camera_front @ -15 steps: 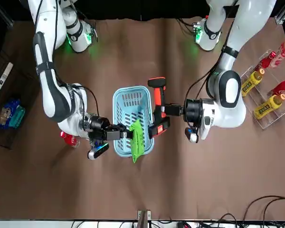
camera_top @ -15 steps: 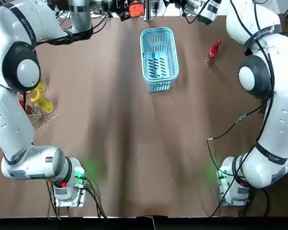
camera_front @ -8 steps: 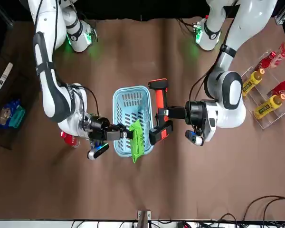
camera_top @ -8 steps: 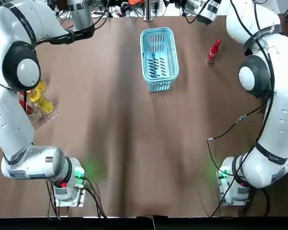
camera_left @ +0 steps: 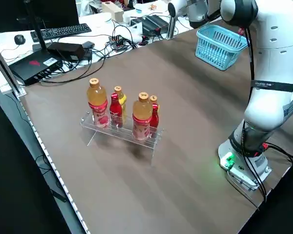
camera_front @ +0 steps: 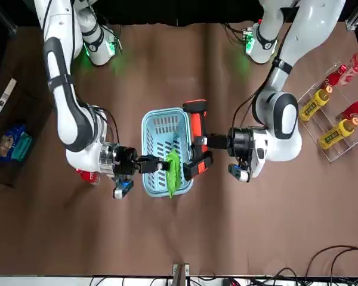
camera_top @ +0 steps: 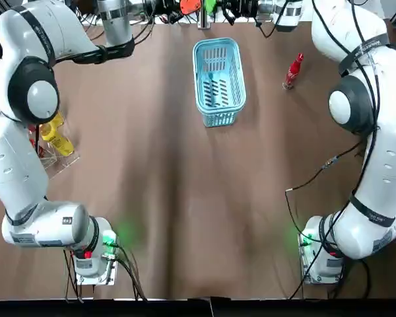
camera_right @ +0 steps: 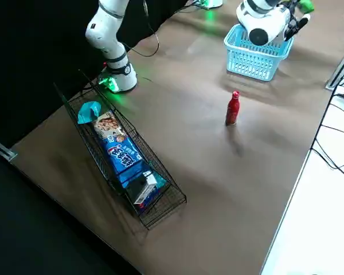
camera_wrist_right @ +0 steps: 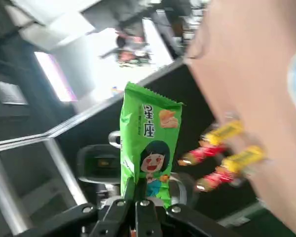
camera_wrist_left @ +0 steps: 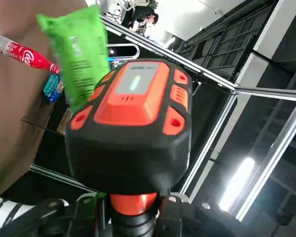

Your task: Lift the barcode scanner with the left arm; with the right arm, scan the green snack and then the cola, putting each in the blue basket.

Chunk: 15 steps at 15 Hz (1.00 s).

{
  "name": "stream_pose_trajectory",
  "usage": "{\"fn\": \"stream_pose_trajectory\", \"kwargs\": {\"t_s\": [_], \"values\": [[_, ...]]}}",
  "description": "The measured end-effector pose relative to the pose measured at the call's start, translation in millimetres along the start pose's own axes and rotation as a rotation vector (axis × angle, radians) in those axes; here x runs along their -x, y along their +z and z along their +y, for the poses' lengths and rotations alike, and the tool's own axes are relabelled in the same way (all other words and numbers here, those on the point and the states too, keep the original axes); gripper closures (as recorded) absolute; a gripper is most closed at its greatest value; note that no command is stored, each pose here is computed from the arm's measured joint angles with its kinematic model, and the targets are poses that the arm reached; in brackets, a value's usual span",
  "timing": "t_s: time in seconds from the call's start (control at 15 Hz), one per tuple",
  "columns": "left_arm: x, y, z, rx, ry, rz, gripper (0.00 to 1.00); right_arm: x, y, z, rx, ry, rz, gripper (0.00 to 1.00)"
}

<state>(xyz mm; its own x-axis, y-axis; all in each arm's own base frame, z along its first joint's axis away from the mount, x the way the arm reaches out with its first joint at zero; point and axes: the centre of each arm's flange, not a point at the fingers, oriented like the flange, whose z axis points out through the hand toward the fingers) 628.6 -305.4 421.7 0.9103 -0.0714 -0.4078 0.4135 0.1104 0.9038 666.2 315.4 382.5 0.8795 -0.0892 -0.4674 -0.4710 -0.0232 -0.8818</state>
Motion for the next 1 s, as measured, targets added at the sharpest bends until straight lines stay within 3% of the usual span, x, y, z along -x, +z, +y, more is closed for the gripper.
{"fn": "stream_pose_trajectory", "kwargs": {"t_s": [0.27, 0.73, 1.0], "values": [[-3.3, -3.2, -5.4, -0.032, 0.011, -0.001, 0.63, 3.2, -9.7, -14.4, 0.209, 0.021, 0.023, 0.97], [0.1, -33.5, 1.4, -0.356, 0.036, 0.009, 0.63, 14.9, 8.8, 11.4, 0.525, -0.089, 0.007, 0.97], [12.4, -48.0, 17.1, -0.559, 0.088, 0.037, 0.63, 16.8, 17.6, 34.4, 0.622, -0.112, -0.011, 0.97]]}}
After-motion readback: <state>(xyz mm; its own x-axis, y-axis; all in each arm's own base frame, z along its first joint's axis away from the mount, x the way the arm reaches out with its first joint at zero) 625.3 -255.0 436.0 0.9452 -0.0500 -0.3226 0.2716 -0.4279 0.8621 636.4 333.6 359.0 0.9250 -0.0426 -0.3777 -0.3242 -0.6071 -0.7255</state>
